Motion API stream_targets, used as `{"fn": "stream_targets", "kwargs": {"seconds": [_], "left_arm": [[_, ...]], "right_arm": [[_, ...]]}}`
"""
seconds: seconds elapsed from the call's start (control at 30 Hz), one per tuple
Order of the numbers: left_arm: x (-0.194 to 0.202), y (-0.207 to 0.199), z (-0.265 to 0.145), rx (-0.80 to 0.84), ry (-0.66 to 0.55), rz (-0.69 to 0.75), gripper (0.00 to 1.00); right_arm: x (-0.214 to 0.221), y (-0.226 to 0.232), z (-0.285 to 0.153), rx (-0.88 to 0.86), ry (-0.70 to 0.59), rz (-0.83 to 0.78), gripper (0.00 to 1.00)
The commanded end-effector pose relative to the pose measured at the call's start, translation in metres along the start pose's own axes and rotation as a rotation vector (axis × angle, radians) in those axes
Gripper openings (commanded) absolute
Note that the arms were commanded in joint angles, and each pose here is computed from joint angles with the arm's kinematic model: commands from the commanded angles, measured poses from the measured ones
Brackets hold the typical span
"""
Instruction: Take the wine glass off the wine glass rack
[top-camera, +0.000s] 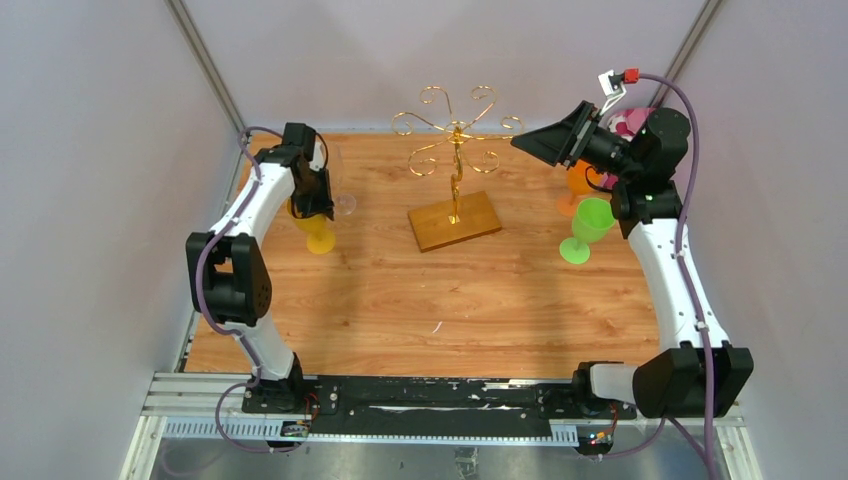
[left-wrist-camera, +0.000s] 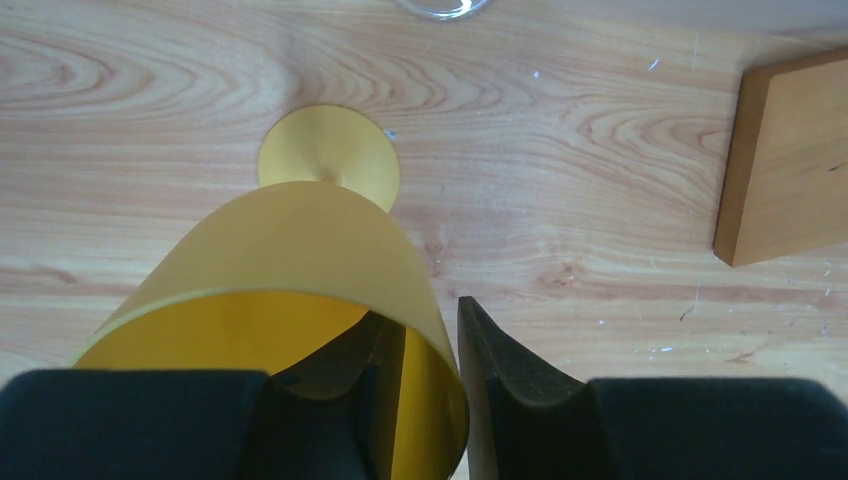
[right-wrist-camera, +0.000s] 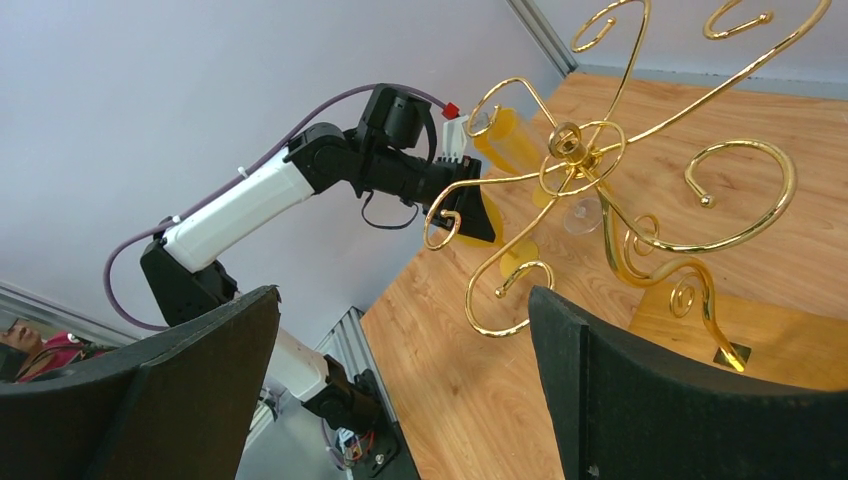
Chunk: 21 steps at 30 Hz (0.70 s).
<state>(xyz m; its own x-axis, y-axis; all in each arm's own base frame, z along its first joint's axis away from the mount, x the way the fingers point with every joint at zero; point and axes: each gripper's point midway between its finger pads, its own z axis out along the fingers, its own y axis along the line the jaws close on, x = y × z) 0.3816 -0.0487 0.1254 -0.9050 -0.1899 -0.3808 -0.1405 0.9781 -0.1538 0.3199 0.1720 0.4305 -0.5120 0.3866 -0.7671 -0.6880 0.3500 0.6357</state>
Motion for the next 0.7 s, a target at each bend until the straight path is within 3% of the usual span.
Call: {"fn": "stream_targets", "kwargs": {"seconds": [0.0,0.47,0.67], "left_arm": [[-0.007,-0.004,-0.013,0.024,-0.012,0.015,0.31],[-0.041,-0.014,-0.092,0.054,-0.204,0.032,0.36],[-0.063,-0.021,-0.164,0.081,-0.387,0.044,0.36]], "right_arm": [[-0.001,0.001,-0.002,-0.033,-0.003,0.001,0.99],[0.0,-0.005,-0.001,-0.024,-0.001,0.003,0.99],[0.0,-0.007,-0.001,-0.011,-0.003,-0.01,0.99]]}}
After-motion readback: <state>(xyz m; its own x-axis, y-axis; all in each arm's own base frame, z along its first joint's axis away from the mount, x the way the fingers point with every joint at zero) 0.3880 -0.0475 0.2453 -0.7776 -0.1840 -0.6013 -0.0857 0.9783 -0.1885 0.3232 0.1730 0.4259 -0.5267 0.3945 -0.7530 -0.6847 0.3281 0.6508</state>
